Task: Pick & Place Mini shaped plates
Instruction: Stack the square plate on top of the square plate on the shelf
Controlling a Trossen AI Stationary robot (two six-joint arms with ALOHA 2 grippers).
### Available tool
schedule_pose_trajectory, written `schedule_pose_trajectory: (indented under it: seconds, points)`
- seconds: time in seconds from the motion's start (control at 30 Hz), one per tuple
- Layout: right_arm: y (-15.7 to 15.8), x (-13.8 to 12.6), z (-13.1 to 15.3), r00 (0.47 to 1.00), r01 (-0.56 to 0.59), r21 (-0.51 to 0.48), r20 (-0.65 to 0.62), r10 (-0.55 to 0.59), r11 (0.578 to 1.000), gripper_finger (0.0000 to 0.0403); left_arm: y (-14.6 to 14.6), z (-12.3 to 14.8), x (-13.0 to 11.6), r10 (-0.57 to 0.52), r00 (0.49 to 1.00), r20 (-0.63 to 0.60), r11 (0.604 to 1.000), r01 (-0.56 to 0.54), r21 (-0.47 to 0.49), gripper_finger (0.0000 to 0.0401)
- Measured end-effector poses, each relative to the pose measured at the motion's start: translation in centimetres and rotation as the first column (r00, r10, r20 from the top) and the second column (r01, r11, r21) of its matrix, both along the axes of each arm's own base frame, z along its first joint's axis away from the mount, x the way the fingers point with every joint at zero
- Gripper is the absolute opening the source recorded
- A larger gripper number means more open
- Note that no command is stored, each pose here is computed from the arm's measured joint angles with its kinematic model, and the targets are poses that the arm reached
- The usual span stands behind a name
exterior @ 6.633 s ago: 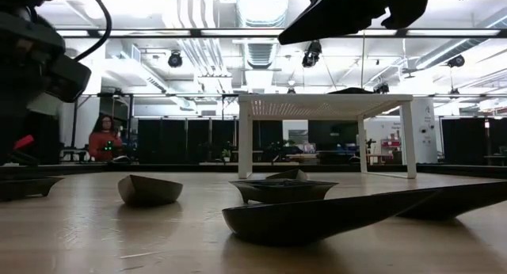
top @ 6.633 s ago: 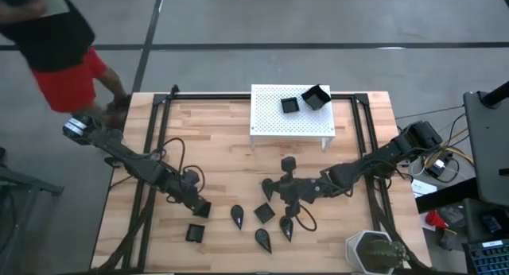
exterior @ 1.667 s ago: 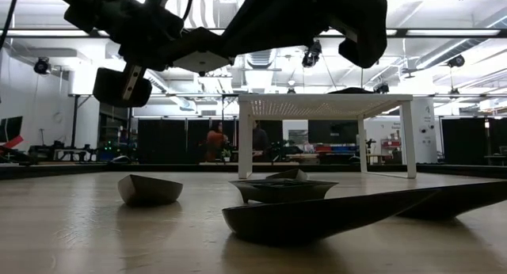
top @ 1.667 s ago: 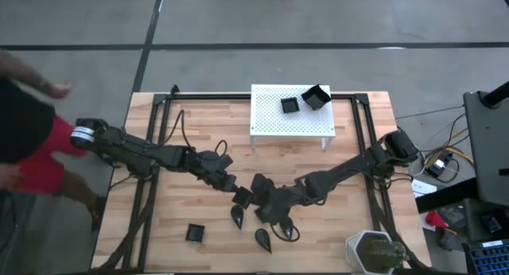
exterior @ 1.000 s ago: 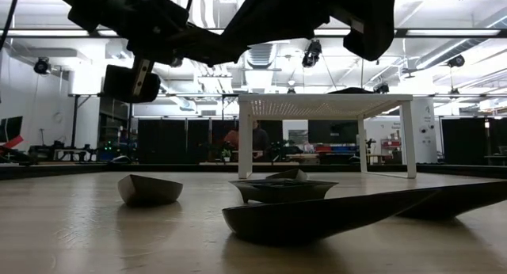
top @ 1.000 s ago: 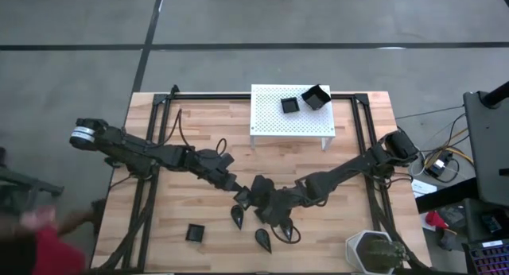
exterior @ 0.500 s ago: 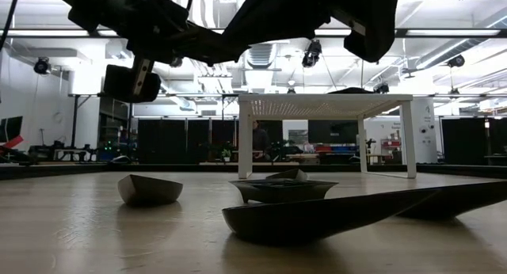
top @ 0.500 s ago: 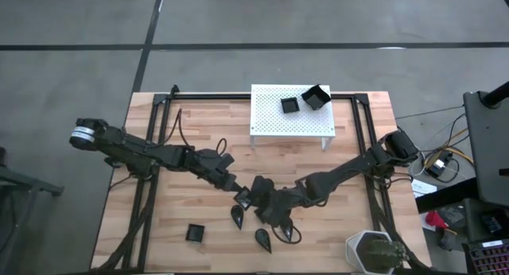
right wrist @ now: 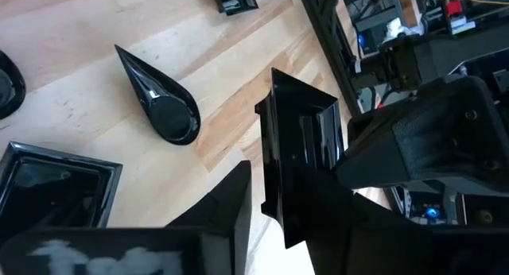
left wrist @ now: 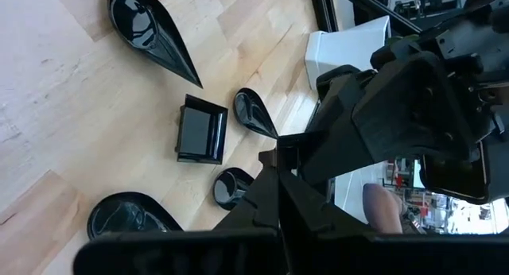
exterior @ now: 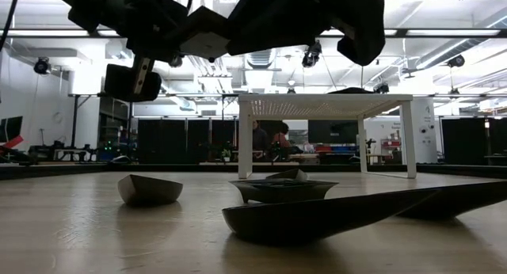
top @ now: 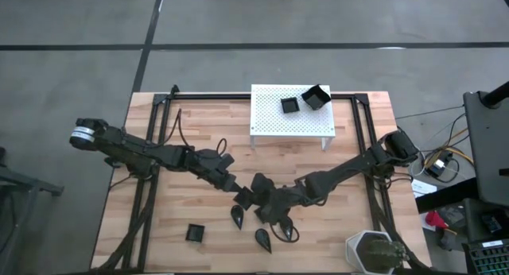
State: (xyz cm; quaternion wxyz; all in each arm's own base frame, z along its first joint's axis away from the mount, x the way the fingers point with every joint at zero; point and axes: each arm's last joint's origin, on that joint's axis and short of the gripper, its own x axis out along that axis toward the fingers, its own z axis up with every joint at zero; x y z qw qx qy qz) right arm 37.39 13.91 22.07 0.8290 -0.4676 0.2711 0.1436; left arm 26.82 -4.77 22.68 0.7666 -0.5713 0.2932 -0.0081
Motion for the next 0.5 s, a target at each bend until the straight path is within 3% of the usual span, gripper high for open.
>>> schedule_pose_trajectory:
  seconds: [0.2, 0.5]
  points:
    - [0.17, -0.04, 0.03, 1.0, -0.006, 0.004, 0.004, 0.006, 1.0, 0.0094, 0.07, -0.13, -0.04, 0.017, 1.0, -0.008, 1.0, -0.017, 0.021, 0.0]
    - [0.39, -0.11, 0.03, 1.0, -0.014, 0.014, 0.003, 0.014, 1.0, 0.0059, 0.12, -0.16, -0.04, 0.029, 1.0, -0.007, 0.999, -0.028, 0.037, 0.0]
